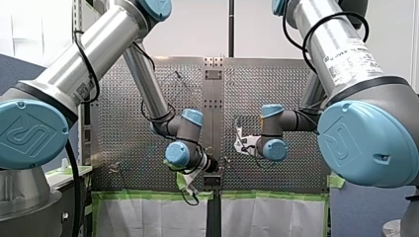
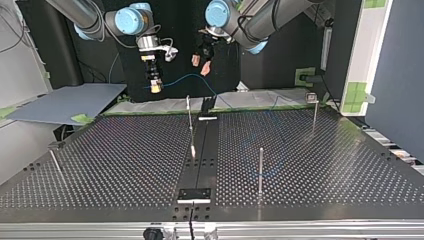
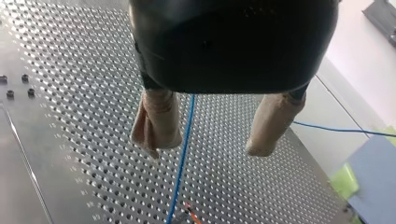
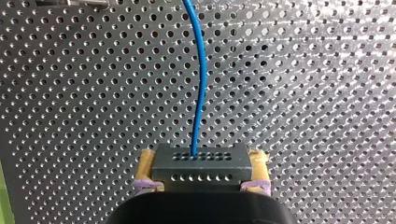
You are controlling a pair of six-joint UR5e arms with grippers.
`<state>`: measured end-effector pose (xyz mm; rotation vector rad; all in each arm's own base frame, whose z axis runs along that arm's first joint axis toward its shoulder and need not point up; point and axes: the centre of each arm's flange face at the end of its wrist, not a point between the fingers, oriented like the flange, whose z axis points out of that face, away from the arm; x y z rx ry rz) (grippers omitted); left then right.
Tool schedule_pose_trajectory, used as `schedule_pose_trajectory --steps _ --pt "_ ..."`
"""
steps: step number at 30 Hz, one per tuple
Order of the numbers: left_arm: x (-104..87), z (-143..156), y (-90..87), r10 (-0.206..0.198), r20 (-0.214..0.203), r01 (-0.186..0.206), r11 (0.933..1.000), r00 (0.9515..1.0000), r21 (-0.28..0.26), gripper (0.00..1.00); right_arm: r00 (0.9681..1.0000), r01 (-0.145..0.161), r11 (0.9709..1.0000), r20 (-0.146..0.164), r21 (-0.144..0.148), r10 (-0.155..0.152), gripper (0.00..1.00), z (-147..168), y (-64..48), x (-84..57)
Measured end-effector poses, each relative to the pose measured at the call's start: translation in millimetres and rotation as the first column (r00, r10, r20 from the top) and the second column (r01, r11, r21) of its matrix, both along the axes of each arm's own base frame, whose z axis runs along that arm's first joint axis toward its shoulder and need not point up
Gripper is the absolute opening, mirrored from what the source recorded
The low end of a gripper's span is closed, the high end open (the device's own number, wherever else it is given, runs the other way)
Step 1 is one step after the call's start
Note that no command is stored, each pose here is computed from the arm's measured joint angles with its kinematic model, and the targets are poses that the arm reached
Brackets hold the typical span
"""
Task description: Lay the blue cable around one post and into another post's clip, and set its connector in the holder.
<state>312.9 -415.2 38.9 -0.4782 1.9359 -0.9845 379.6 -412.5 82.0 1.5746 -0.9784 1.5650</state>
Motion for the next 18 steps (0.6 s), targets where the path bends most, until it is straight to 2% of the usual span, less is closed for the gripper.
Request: schedule_pose_trajectory --steps 8,13,18 --pt "8.0 7 -8.9 0.009 0.072 -0.006 0.9994 0.9974 -0.035 1.0 1.0 -0.006 1.0 -0.001 0.003 0.006 0.0 0 1.7 1.7" --pt "14.8 14 -15.7 0.019 0.133 -0.014 0.9992 0.9909 -0.039 1.0 1.0 -0.007 1.0 -0.001 0.002 0.007 0.0 1 2.3 2.5" --pt "20.6 12 -18.0 0.03 0.162 -0.024 0.9988 0.9863 -0.043 1.0 0.9999 -0.01 0.9999 -0.001 0.001 0.01 0.0 4 3.3 3.4"
